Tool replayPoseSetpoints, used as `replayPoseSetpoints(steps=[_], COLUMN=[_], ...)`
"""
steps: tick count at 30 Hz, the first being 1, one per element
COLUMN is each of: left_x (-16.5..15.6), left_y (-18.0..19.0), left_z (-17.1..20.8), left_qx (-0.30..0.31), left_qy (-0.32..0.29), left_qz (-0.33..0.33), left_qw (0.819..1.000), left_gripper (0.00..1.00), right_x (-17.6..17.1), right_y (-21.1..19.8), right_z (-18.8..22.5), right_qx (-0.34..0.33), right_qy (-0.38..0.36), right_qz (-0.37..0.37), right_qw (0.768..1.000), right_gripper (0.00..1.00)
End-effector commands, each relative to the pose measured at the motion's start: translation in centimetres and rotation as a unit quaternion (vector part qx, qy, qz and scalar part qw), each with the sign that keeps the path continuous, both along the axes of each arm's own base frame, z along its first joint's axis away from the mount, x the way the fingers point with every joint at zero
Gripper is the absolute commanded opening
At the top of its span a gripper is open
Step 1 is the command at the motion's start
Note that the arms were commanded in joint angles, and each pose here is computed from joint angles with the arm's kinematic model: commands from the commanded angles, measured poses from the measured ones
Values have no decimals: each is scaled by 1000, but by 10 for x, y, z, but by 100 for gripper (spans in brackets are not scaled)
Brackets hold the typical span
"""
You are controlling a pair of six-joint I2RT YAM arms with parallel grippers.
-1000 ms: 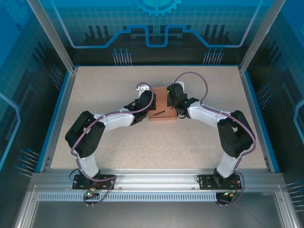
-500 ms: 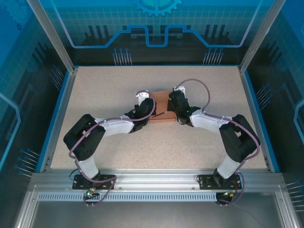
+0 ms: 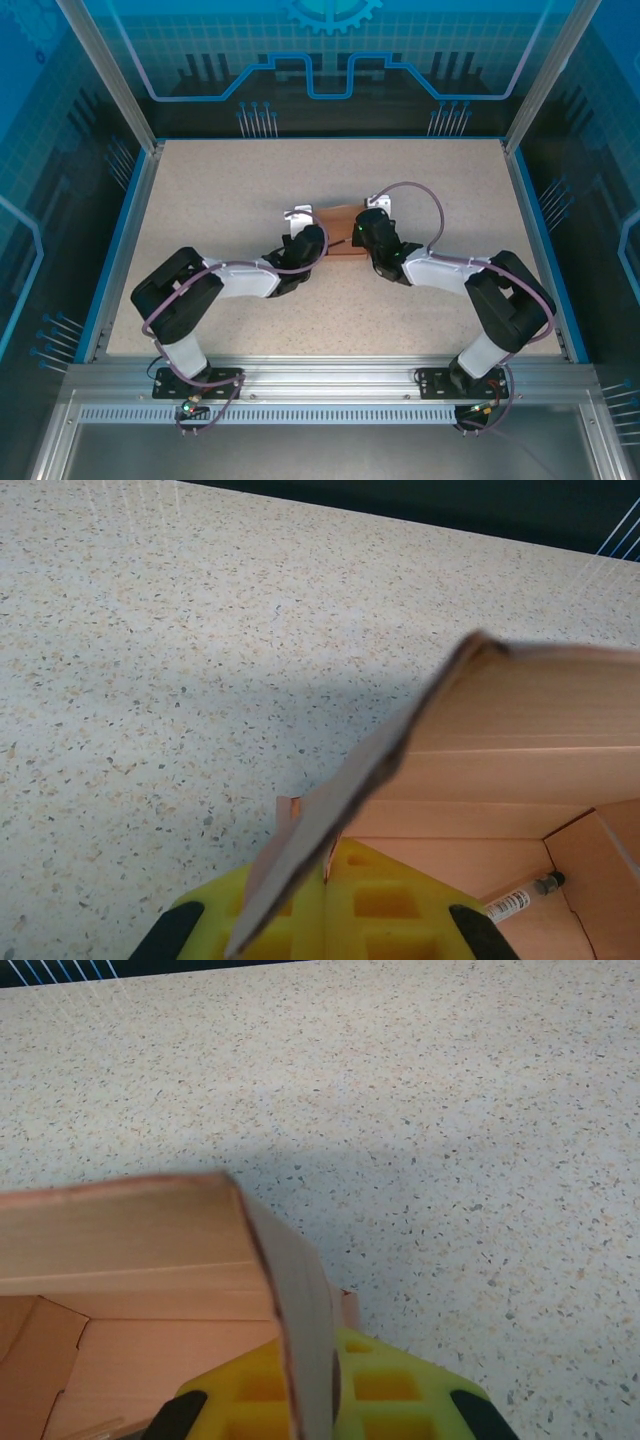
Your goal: Fold the paper box
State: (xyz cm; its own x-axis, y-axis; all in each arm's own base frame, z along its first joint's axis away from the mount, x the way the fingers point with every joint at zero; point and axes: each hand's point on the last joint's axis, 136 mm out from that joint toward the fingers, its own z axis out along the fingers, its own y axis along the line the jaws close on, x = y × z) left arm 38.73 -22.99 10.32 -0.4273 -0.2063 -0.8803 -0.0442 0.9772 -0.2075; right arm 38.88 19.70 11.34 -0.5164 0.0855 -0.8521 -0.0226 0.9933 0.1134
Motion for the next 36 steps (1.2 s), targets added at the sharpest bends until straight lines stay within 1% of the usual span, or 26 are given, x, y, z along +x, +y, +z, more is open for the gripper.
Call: replayPoseSetpoints(steps=[1, 5, 11, 20, 36], left_x=[-22, -27, -30, -34, -47], left_y=[7, 9, 9, 9, 21], left_z=[-34, -37, -39, -43, -50], left_qx=[41, 48, 50, 51, 53], left_qy=[46, 42, 42, 43, 46], left_qz=[-19, -20, -21, -21, -14], left_qw=[998, 998, 998, 998, 997], left_gripper=[0, 0, 0, 0, 3], right_x=[-15, -20, -28, -38, -55], right_y=[1, -1, -6, -7, -20], right_z=[-12, -16, -22, -32, -56], right_qx=[-2, 4, 30, 45, -7], right_qy=[13, 16, 35, 55, 47], right_qz=[0, -8, -37, -53, -44], right_qw=[1000, 1000, 998, 996, 998], right_gripper=[0, 0, 0, 0, 0])
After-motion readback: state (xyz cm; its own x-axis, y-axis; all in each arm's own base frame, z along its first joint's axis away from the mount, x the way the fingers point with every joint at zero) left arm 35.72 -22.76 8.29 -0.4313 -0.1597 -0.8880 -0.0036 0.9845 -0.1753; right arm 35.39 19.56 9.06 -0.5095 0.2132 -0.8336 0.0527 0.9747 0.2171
